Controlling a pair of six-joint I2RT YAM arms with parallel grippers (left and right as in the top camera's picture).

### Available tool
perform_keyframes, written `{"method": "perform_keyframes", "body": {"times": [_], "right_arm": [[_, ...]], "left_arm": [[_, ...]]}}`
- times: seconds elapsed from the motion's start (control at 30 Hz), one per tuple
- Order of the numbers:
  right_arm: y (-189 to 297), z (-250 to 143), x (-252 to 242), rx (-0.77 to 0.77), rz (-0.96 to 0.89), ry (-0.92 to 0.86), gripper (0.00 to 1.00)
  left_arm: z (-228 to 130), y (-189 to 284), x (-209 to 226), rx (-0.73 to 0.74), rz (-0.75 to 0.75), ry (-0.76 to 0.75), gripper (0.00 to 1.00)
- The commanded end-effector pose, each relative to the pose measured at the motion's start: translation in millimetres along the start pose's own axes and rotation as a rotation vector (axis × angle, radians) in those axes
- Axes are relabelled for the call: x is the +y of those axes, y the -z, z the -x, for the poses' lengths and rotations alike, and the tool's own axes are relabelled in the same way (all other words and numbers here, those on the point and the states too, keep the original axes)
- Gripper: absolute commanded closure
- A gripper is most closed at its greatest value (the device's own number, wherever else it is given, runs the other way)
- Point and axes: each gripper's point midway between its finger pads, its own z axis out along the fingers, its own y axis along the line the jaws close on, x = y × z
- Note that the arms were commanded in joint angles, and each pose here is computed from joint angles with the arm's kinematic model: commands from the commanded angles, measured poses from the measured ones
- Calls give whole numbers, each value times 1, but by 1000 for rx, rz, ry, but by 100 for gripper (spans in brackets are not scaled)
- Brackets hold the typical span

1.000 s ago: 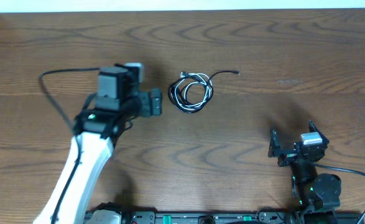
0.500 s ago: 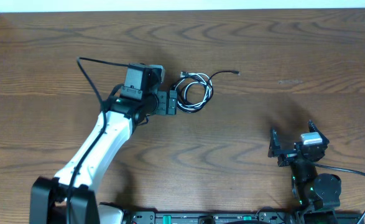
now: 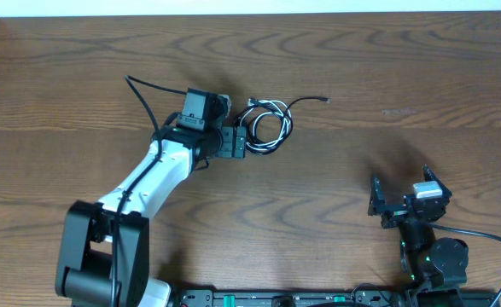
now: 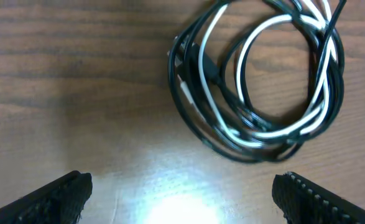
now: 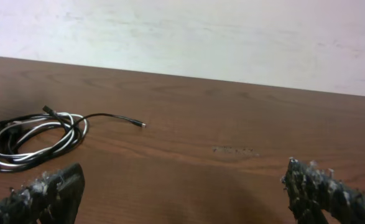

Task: Untangle cables
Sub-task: 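Move the left gripper forward over the black and white cable bundle, then lower the left gripper and pinch a black cable strand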

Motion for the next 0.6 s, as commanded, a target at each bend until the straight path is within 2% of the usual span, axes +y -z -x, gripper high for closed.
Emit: {"method": "perform_keyframes", "body": {"times": [0.0, 0.43, 0.57], "right_arm": [[0, 0, 4, 0, 16, 10, 1], [0, 0, 4, 0, 16, 10, 1], [0, 0, 4, 0, 16, 10, 1]], "left_arm": [[8, -6, 1, -19, 6, -4, 2], [21, -26, -6, -69, -20, 54, 1], [31, -33, -6, -111, -21, 92, 4]]}}
